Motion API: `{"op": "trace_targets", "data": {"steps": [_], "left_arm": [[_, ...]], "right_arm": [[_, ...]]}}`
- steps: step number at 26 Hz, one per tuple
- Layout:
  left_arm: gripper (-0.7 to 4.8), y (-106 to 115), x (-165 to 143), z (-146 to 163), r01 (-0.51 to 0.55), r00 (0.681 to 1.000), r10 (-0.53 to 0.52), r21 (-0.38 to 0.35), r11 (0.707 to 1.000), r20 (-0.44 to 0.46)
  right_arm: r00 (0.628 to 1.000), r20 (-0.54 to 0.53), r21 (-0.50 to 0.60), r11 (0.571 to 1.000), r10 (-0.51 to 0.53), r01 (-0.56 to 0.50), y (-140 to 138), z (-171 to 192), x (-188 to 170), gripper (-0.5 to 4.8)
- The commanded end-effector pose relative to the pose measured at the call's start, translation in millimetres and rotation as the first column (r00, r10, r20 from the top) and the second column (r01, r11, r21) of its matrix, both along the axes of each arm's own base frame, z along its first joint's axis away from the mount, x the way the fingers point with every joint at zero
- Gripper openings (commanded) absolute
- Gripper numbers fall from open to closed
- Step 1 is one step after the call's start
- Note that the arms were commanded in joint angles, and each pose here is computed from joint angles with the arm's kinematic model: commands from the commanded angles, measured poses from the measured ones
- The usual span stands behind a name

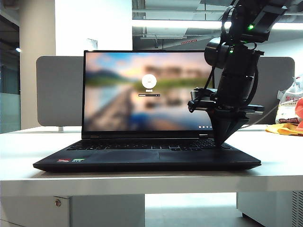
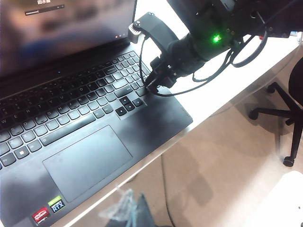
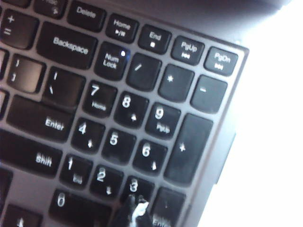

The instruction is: Open the lid of the laptop and use the keypad to enter the password "123".

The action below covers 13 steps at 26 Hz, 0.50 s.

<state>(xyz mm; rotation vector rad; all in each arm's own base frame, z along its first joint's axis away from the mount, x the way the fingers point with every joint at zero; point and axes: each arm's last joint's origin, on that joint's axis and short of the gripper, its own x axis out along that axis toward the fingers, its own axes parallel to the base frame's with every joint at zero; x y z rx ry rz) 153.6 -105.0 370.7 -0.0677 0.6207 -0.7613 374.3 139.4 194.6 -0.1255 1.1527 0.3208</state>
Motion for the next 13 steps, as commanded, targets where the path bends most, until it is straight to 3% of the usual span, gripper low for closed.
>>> {"op": "trace_targets", "data": {"steps": [1, 5, 13], "left_arm": [[-0.06, 0.3, -0.3, 1.9, 0.004, 1.0, -0.004, -0.002, 1.0, 0.016], [-0.06, 0.5, -0.1, 2.0, -0.002, 1.0, 0.002, 0.006, 1.0, 0.024], [-0.06, 9.5, -8.3, 8.9, -0.096, 0.99, 0.092, 0.035, 0.995, 0.108]], "right_arm": [[0.985, 0.171, 0.058, 0.998, -0.002, -0.008, -1.1, 43.7, -4.9, -0.09], [0.96, 0.279, 0.088, 0.996, -0.01, -0.015, -5.7, 79.7, -17.1, -0.09], [0.967, 0.254, 0.087, 0.996, -0.003, -0.02, -10.6, 93.9, -32.3, -0.09]]}}
